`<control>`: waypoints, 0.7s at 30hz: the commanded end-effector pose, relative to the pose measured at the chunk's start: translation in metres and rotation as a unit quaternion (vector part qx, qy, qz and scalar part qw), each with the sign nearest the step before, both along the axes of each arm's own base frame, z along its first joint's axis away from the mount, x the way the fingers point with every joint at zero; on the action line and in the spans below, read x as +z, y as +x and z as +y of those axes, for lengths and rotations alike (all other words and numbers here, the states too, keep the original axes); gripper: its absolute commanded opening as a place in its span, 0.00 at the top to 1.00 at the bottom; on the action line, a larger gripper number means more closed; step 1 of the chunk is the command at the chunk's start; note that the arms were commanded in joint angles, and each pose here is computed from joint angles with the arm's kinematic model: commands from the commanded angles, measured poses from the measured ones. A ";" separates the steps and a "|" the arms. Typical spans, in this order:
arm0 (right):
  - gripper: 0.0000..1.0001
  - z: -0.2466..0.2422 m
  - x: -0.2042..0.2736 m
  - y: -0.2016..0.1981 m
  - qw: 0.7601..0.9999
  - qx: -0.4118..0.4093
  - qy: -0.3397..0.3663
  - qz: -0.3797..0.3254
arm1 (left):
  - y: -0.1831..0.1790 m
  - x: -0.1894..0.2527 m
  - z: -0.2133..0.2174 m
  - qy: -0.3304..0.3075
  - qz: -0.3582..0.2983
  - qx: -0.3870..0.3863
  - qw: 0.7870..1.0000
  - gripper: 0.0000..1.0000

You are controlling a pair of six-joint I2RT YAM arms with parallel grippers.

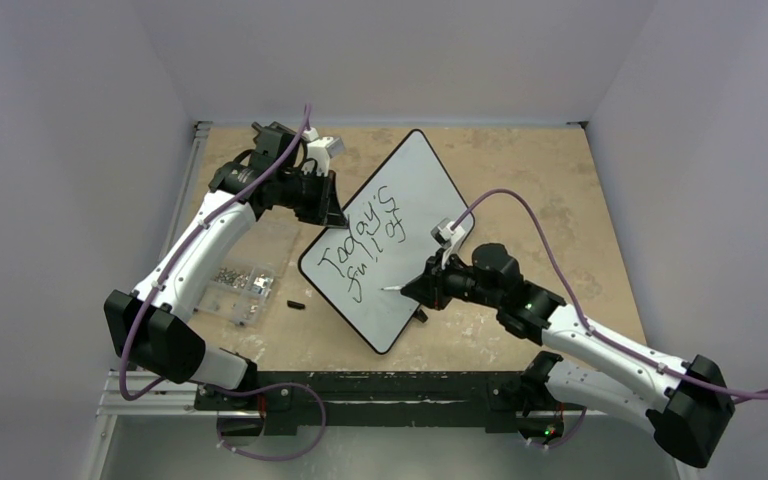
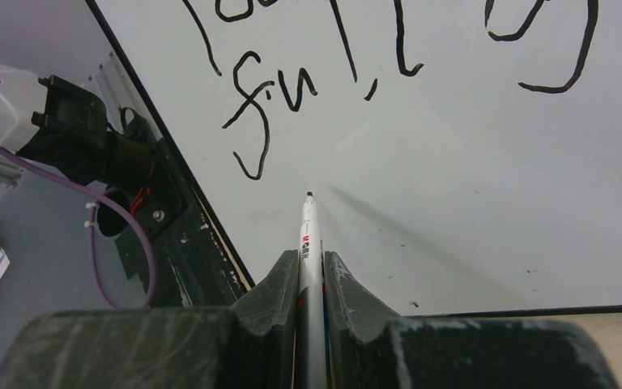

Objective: Write a sentence on the whiteboard

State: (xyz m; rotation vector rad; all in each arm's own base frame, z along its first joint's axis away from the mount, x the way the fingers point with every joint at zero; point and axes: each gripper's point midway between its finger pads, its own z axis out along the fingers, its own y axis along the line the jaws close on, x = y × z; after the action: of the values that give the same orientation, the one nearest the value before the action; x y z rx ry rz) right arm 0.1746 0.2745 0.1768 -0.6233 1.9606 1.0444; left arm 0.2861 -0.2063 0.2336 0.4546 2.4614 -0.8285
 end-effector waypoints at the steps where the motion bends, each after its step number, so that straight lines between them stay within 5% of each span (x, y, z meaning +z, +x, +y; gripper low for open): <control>1: 1.00 0.003 0.009 0.000 1.000 0.004 0.017 -0.025 | 0.032 -0.002 0.039 0.078 -0.059 0.071 0.993 1.00; 21: 1.00 0.025 0.017 0.004 0.998 0.025 0.023 -0.052 | 0.031 -0.002 0.038 0.075 -0.058 0.070 0.993 1.00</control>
State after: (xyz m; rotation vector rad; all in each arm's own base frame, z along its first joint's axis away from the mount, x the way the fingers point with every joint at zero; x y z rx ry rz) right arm 0.1685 0.2906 0.1668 -0.6912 1.9456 1.0629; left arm 0.2861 -0.2063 0.2336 0.4552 2.4612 -0.8288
